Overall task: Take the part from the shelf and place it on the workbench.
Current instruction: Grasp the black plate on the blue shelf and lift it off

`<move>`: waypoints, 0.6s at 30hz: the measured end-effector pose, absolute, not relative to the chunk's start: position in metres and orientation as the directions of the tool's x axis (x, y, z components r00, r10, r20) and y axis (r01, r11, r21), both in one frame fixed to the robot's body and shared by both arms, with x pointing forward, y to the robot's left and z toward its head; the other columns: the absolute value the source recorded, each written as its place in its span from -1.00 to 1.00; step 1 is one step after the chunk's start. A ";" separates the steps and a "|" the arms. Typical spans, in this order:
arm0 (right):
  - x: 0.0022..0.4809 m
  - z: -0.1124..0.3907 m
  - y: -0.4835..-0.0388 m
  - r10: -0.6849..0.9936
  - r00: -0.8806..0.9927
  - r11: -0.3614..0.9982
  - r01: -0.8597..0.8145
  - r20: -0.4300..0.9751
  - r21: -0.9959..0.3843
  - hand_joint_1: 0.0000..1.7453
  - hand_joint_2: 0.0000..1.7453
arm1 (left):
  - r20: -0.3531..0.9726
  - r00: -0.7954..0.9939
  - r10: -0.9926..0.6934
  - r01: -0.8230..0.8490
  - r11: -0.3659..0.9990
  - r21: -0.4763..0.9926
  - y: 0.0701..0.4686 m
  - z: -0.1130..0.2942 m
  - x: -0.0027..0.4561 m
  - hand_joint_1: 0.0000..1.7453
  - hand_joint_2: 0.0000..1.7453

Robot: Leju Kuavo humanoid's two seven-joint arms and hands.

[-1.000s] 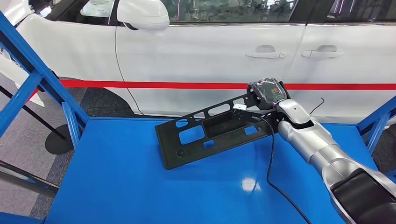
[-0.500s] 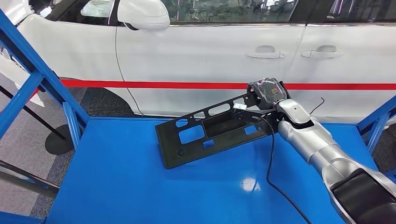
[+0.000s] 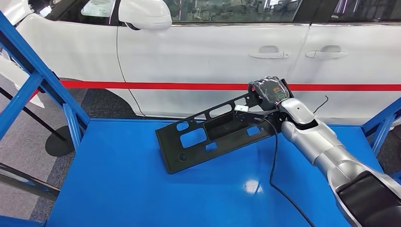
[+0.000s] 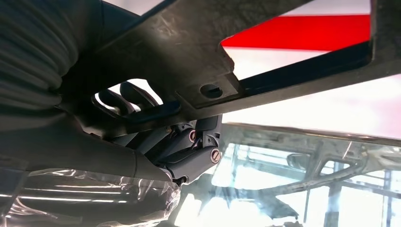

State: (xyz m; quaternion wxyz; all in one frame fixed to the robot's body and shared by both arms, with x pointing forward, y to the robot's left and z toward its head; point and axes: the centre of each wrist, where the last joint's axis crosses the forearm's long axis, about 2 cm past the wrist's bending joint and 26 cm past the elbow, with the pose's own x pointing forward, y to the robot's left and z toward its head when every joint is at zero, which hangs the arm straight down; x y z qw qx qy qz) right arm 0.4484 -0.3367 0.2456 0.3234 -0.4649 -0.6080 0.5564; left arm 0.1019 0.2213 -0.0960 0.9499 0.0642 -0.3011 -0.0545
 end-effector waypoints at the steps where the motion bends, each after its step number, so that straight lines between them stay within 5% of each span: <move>1: 0.450 0.252 -0.338 0.924 -0.358 -0.061 0.207 -0.134 -0.976 1.00 1.00 | 0.564 0.813 -0.142 0.064 0.986 0.155 0.221 -0.096 0.102 -1.00 1.00; 18: 0.459 0.304 -0.358 0.917 -0.358 -0.084 0.263 -0.178 -0.961 1.00 1.00 | 0.550 0.828 -0.106 0.026 0.988 0.152 0.223 -0.097 0.099 -1.00 1.00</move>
